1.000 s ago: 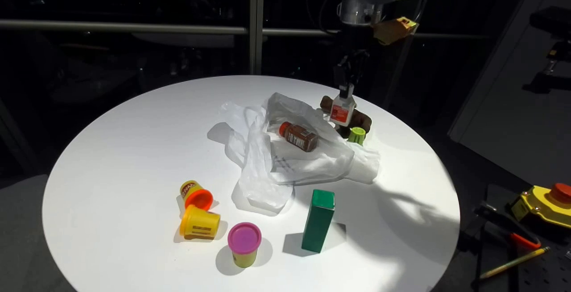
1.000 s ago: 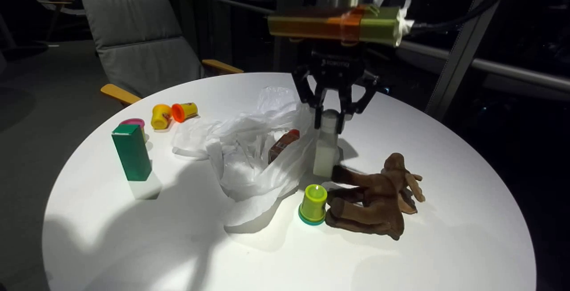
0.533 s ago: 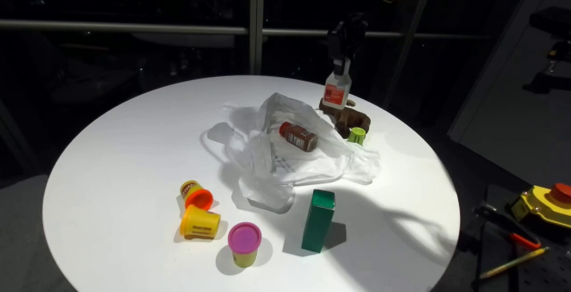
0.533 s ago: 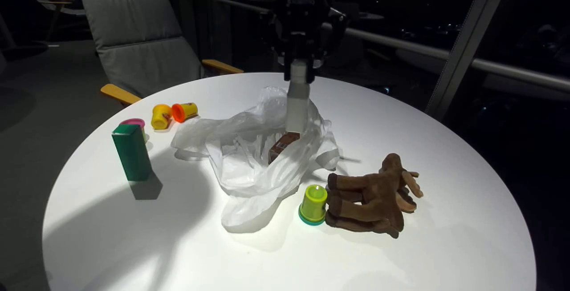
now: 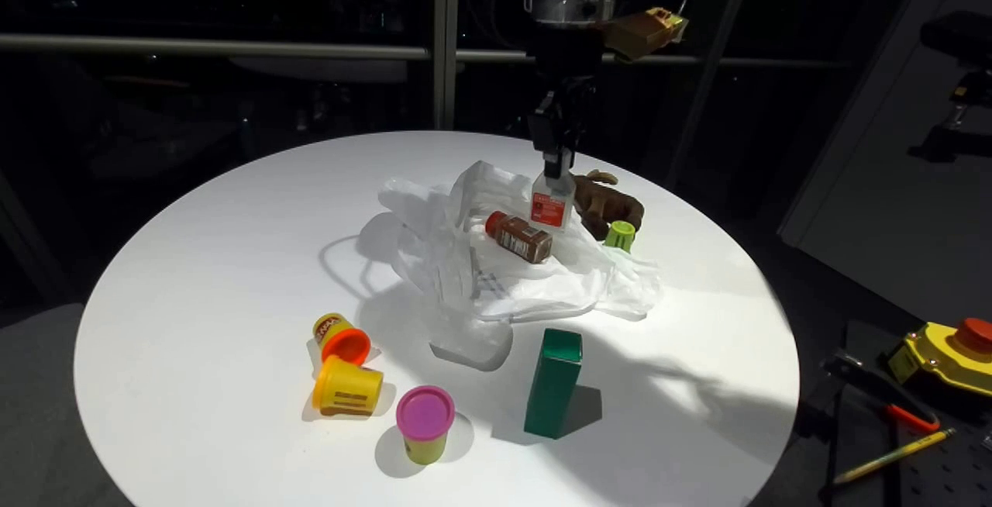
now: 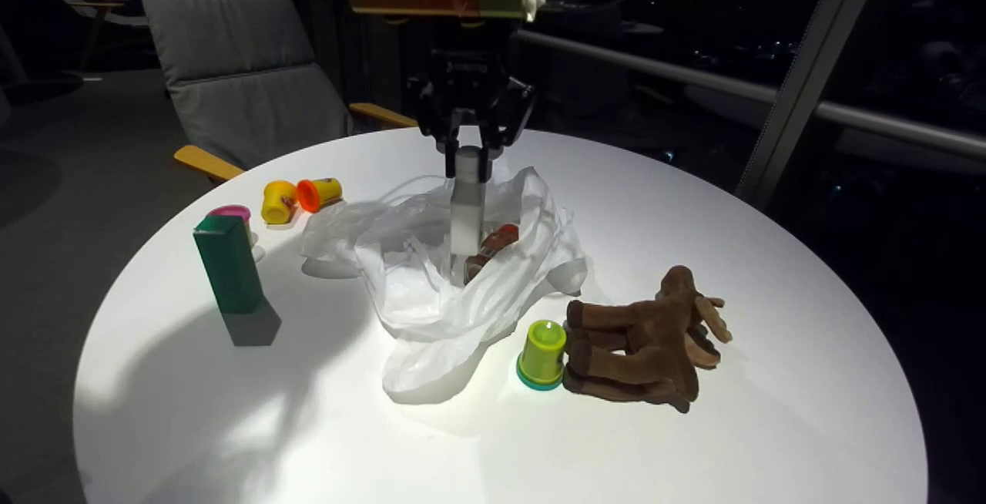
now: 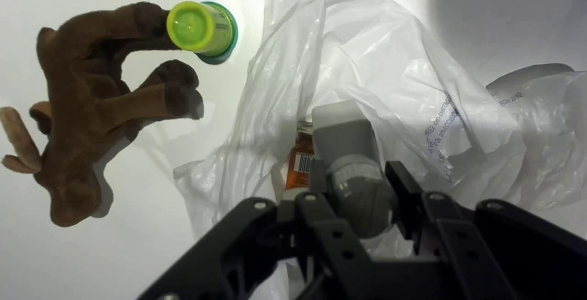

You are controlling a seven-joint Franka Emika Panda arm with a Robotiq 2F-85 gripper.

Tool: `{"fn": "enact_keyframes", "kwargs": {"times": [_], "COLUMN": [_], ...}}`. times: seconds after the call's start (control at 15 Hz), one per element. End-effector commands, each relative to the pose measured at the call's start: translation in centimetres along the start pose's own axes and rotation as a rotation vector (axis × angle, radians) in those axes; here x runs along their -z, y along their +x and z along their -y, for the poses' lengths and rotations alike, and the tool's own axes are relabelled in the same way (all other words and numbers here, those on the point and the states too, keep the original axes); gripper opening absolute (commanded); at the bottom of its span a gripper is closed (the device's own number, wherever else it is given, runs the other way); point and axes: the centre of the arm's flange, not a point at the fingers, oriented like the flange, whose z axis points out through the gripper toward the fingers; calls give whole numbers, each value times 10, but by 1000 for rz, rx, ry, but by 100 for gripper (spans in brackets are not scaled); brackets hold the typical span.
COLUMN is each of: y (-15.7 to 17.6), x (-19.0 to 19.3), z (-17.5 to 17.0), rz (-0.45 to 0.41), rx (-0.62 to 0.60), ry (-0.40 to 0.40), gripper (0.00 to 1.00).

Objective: Put the objects inside the plastic

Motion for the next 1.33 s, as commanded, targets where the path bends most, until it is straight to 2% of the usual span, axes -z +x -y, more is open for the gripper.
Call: {"fn": "enact_keyframes", "kwargs": {"times": [0.0,0.13,0.4,0.6,0.93,1.0,1.13,1.27], "y": [40,53,72,80,86,85,80,72], "x": [-14,-26,-39,-52,-66,-63,-49,-33], "z": [9,14,20,27,30,30,27,18], "rz": [-41,-58,-80,-70,-73,-67,-56,-59], "rx": [-10,-7,10,14,27,37,47,39], "ry": [15,22,-21,-1,-18,-31,-38,-52], "gripper": [12,12,12,12,14,62,67,83]}}
